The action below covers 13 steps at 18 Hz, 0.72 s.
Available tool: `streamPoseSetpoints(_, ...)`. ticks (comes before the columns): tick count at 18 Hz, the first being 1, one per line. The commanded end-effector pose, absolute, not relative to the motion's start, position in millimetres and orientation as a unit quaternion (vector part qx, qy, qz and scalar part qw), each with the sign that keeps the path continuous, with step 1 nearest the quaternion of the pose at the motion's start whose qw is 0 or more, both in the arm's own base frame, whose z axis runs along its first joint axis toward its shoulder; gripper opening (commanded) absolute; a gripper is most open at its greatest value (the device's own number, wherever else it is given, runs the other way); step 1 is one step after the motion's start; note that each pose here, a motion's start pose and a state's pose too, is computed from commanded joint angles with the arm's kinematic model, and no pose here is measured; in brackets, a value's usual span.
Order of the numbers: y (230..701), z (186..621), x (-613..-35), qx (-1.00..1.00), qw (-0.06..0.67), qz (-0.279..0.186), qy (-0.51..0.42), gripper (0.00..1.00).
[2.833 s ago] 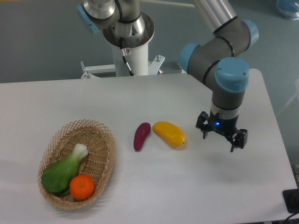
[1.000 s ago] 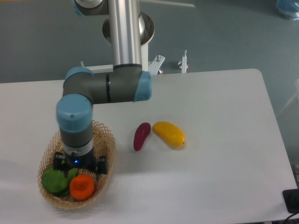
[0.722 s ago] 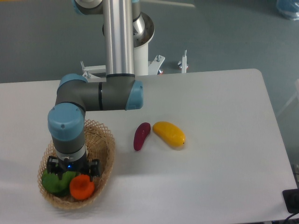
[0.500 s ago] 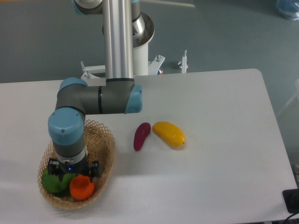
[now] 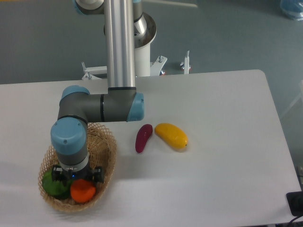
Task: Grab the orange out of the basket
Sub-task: 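Lower the gripper onto the orange and close the fingers around it, then lift the orange up out of the basket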
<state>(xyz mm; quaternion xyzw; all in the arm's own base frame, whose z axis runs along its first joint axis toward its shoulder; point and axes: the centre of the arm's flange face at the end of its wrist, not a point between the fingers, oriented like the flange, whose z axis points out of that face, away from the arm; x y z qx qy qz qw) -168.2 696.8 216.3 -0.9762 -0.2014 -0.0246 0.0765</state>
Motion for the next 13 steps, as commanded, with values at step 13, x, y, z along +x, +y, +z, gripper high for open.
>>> streamPoseSetpoints(13, 696.7, 230.0, -168.9, -0.974, 0.085, -0.020, -0.209, 0.70)
